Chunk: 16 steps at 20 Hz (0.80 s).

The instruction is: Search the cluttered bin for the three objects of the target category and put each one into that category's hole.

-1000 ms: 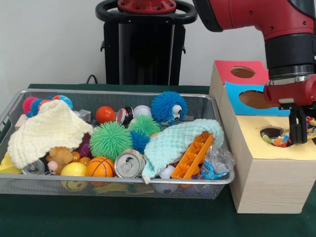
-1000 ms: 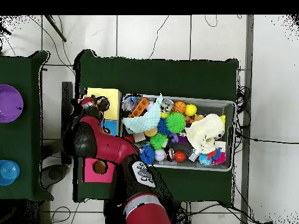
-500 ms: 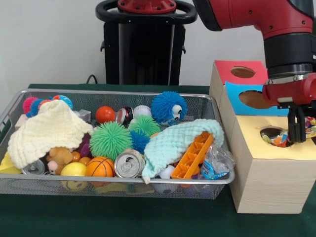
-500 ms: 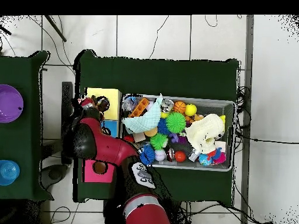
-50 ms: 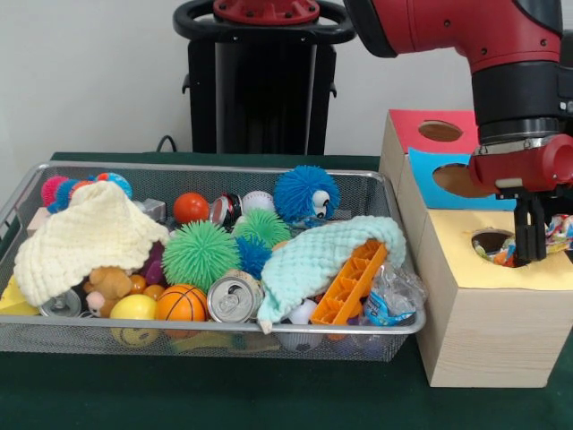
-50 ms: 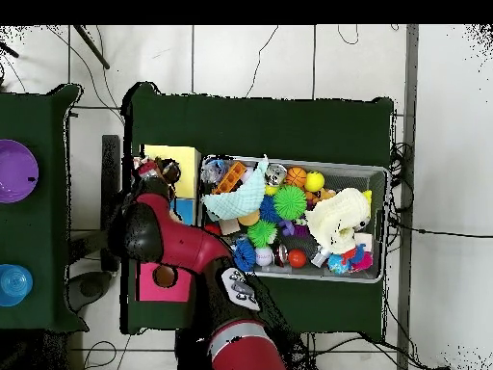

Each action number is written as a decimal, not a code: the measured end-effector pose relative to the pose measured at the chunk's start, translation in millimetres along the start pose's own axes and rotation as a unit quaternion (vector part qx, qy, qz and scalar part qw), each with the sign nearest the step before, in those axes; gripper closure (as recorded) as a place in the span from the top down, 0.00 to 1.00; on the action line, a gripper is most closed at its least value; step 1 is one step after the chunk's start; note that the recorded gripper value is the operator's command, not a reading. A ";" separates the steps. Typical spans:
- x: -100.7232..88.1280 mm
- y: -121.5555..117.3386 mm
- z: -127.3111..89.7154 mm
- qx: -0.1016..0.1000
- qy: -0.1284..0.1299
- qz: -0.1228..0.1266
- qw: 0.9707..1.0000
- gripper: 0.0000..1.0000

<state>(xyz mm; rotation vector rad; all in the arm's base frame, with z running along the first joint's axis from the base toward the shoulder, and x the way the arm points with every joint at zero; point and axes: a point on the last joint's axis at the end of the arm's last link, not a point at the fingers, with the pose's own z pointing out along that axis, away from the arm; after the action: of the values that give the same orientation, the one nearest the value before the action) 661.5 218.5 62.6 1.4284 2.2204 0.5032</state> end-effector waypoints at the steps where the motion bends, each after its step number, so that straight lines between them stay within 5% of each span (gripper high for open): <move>1: -0.6 -0.4 0.3 0.000 0.000 0.000 1.000 0.00; 16: -4.4 -5.4 1.8 0.005 -0.003 0.001 1.000 0.00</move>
<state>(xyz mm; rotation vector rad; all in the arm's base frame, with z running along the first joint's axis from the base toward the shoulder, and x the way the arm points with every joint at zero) 660.0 212.4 59.1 1.4359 2.2197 0.4885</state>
